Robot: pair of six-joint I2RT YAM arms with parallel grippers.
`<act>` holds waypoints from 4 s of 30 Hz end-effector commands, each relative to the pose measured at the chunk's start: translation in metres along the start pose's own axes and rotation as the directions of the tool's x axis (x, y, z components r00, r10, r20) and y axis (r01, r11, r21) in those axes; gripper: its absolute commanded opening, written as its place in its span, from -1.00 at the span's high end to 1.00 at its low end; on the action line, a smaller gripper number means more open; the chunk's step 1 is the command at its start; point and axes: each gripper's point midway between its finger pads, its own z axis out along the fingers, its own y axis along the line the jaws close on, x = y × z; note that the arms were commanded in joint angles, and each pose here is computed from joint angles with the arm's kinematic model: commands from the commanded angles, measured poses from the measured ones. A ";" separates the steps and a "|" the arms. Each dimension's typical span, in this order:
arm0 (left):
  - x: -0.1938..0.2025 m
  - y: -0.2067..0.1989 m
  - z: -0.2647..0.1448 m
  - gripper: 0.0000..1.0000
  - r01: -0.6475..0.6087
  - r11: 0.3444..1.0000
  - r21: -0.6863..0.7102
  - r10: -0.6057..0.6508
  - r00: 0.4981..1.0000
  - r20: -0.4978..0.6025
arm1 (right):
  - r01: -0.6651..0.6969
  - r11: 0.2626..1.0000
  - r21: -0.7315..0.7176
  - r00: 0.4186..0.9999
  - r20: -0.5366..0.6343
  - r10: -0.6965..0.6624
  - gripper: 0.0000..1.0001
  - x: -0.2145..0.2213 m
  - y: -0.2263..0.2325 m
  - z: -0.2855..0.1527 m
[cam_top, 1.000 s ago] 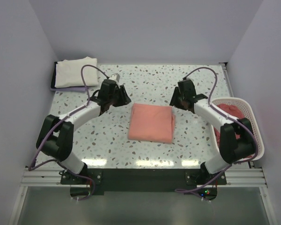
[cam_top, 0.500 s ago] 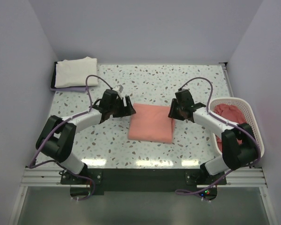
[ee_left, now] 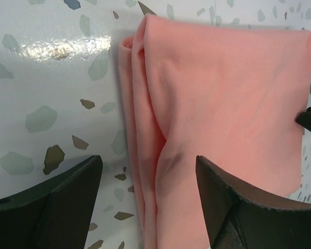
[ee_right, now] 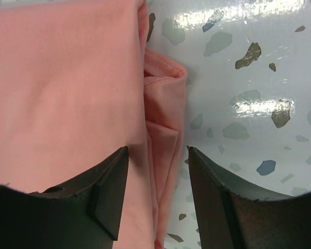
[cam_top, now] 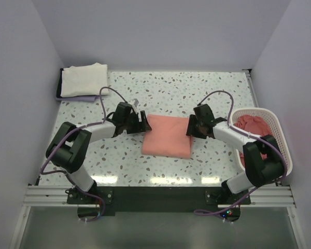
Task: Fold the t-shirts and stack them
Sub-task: Fold the tshirt, then neatly place the folded tshirt to the corner
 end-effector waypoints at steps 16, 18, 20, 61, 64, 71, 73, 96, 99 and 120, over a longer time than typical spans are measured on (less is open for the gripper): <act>0.055 0.028 0.025 -0.36 -0.063 0.986 -0.157 0.044 0.991 -0.124 | -0.027 1.000 0.001 0.999 -0.036 0.027 0.38 0.018 -0.007 0.015; 0.062 0.032 0.027 -0.32 -0.069 0.982 -0.175 0.045 0.989 -0.138 | -0.031 1.000 -0.001 0.999 -0.035 0.031 0.48 0.017 -0.007 0.016; 0.064 0.035 0.028 -0.31 -0.076 0.979 -0.191 0.049 0.989 -0.139 | -0.030 1.000 -0.004 0.999 -0.037 0.030 0.58 0.016 -0.007 0.016; -0.305 0.127 -0.058 1.00 -0.171 0.240 -0.956 0.518 0.855 -0.022 | 0.028 0.984 -0.177 0.997 0.071 -0.016 -0.08 0.001 0.012 -0.076; -0.328 0.126 -0.076 1.00 -0.146 0.203 -0.968 0.559 0.829 -0.008 | 0.026 0.982 -0.185 0.998 0.056 -0.016 -0.07 0.003 0.013 -0.072; -0.374 0.128 -0.117 1.00 -0.118 0.066 -0.991 0.614 0.787 -0.053 | 0.023 0.987 -0.158 0.999 0.036 -0.018 -0.06 0.004 0.011 -0.061; -0.386 0.126 -0.127 1.00 -0.092 0.048 -0.995 0.631 0.775 -0.041 | 0.020 0.988 -0.154 0.999 0.031 -0.015 -0.06 0.004 0.011 -0.058; -0.437 0.108 -0.196 1.00 -0.046 0.073 -0.996 0.737 0.675 0.023 | 0.024 0.994 -0.109 1.000 0.020 -0.022 -0.04 0.004 0.004 -0.055; -0.438 0.108 -0.200 1.00 -0.049 0.085 -0.995 0.743 0.668 0.031 | 0.021 0.994 -0.110 1.000 0.022 -0.018 -0.04 0.004 0.004 -0.057; -0.438 0.133 -0.207 1.00 -0.049 0.161 -0.986 0.735 0.673 0.087 | 0.012 0.995 -0.100 1.000 0.008 -0.012 -0.04 0.008 0.003 -0.052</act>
